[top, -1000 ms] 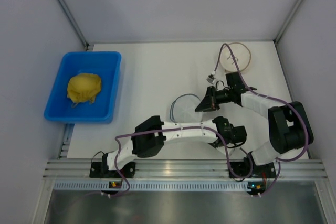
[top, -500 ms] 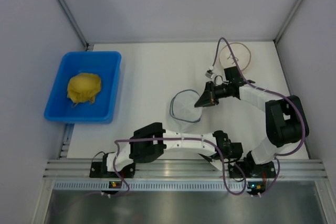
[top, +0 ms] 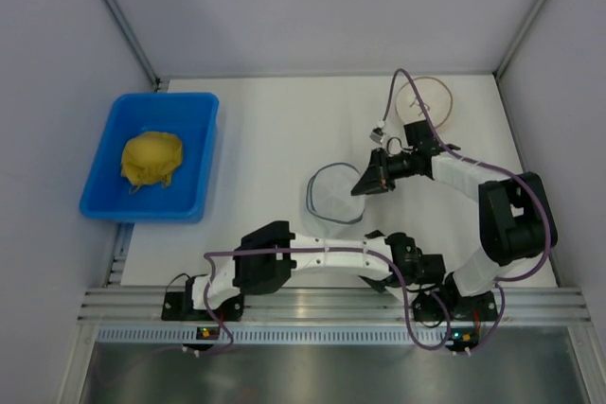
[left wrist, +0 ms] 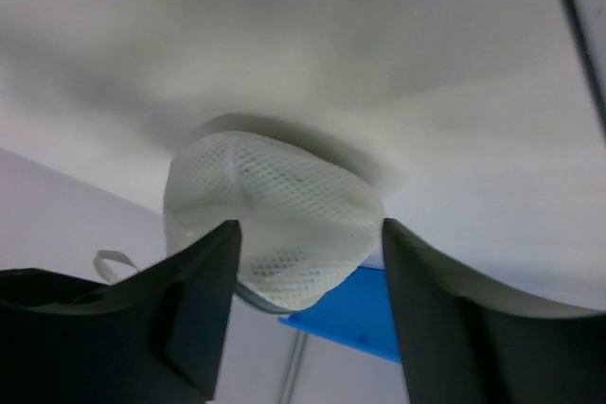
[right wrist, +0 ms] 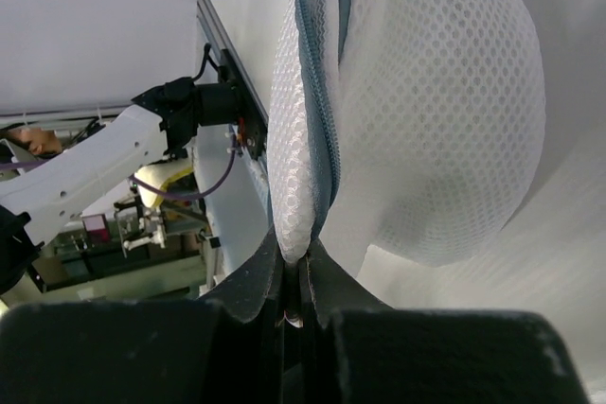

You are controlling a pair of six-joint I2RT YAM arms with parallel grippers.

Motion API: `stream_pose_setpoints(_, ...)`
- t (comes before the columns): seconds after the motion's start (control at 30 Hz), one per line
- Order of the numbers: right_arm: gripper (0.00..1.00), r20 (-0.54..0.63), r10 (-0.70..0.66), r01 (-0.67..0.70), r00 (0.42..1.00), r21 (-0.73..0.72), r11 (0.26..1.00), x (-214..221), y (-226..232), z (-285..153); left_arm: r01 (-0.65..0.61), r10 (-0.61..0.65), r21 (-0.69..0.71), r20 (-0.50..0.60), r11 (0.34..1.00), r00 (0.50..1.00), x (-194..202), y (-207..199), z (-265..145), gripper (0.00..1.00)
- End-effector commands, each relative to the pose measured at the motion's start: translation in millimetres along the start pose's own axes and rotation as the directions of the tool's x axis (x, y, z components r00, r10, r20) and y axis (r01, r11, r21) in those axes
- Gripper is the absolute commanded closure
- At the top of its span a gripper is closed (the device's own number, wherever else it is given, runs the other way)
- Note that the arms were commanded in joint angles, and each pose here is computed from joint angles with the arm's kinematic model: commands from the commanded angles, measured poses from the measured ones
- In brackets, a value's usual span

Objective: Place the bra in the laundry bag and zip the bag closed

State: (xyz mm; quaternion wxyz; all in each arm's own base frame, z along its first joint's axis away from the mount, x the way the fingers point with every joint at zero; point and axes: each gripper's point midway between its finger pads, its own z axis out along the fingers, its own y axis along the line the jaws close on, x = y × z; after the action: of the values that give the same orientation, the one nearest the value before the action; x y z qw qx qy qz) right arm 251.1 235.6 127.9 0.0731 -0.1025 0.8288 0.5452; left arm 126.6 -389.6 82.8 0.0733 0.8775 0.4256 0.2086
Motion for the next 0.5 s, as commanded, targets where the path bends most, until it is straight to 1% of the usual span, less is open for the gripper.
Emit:
stream_pose_setpoints(0.0, 1.00, 0.009, -0.018, 0.018, 1.000, -0.031, 0.999, 3.1, 10.1, -5.6, 0.009, -0.012, -0.083, -0.029, 0.997, 1.000, 14.4, 28.5, -12.7, 0.28)
stream_pose_setpoints(0.1, 1.00, -0.004, 0.004, -0.004, 1.000, -0.044, 0.999, 8.6, 12.1, -4.8, -0.004, -0.005, -0.117, -0.074, 0.993, 0.997, 23.1, 43.8, -7.4, 0.26)
stream_pose_setpoints(0.23, 1.00, -0.018, 0.017, -0.018, 1.000, -0.050, 0.999, 14.9, 14.3, -2.0, -0.019, 0.003, -0.159, -0.095, 0.987, 0.995, 27.4, 62.0, -2.5, 0.27)
stream_pose_setpoints(0.37, 1.00, -0.017, 0.026, -0.027, 1.000, -0.069, 0.997, 15.3, 19.0, -1.7, -0.028, 0.011, -0.154, -0.110, 0.988, 0.994, 30.3, 65.4, 4.8, 0.30)
stream_pose_setpoints(0.47, 1.00, -0.016, 0.031, -0.032, 0.999, -0.077, 0.997, 15.8, 21.5, -1.8, -0.034, 0.017, -0.146, -0.115, 0.989, 0.993, 30.1, 65.8, 10.6, 0.35)
